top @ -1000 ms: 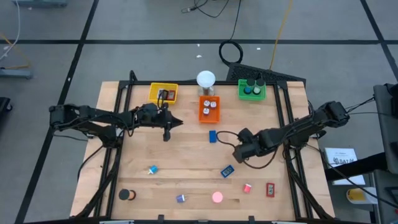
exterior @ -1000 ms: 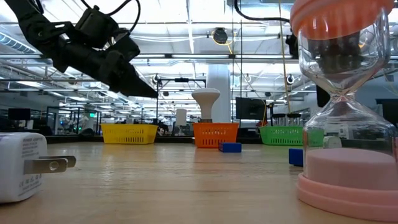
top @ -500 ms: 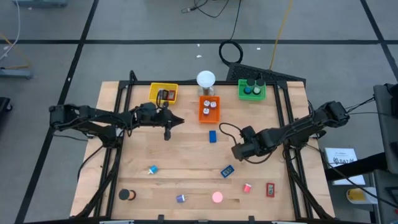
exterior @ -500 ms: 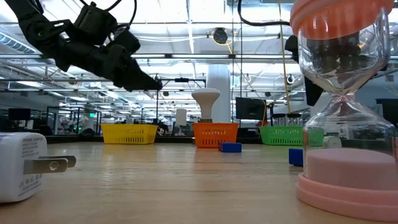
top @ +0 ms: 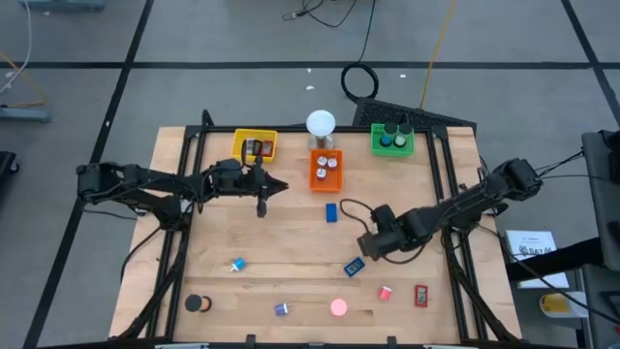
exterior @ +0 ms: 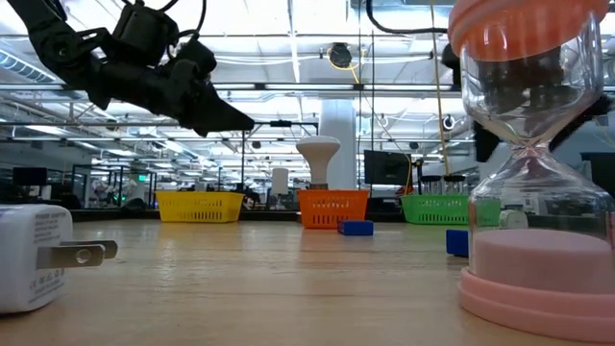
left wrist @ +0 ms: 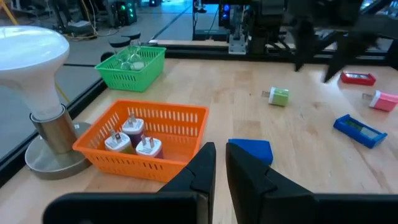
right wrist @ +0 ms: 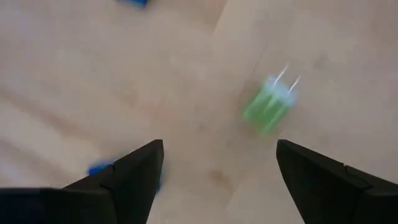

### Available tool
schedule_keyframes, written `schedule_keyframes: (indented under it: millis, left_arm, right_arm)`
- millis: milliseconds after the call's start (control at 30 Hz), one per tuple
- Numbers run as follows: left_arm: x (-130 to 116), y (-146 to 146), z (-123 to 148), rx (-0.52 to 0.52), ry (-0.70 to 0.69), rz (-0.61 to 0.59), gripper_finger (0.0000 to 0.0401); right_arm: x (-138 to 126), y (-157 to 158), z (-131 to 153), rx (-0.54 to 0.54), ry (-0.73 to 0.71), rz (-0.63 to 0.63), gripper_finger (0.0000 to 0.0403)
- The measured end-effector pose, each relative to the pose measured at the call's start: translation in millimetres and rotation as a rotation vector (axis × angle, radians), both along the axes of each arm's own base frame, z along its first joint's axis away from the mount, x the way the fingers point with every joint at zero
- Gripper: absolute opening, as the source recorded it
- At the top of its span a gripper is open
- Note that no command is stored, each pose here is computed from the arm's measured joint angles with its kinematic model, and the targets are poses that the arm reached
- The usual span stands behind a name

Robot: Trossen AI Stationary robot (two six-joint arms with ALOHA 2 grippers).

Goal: Pick & Place Office items
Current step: Put the pink charger adapter into the orange bin

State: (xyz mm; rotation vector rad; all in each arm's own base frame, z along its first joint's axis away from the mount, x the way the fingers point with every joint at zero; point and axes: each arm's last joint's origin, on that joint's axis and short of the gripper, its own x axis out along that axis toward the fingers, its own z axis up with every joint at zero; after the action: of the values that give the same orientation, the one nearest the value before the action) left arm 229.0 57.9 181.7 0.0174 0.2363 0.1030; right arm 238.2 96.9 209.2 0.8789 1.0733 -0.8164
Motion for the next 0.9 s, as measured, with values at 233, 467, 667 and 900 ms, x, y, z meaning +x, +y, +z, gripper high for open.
schedule_keyframes:
  millis: [233,467,667,900]
  left_arm:
    - [0.3,0.1,1.2,-0.007,-0.013,0.002,0.0042]
    - [0.3,0.1,1.3,-0.004,-0.014,0.001,0.0042]
    - [0.3,0.1,1.2,-0.011,-0.014,0.003,0.0042]
    - [0.3,-0.8,0.6,-0.031,-0.01,0.003,0.0042]
  right_arm:
    - [-6.4,46.3,-10.9,0.216,0.025,-0.049,0.0302]
    - [-24.5,81.7,-5.8,0.276,0.003,-0.146,0.0302]
    - [-31.6,104.2,-25.0,0.267,0.035,-0.166,0.0302]
    - [-18.2,121.6,-53.6,0.284,0.05,-0.155,0.0301]
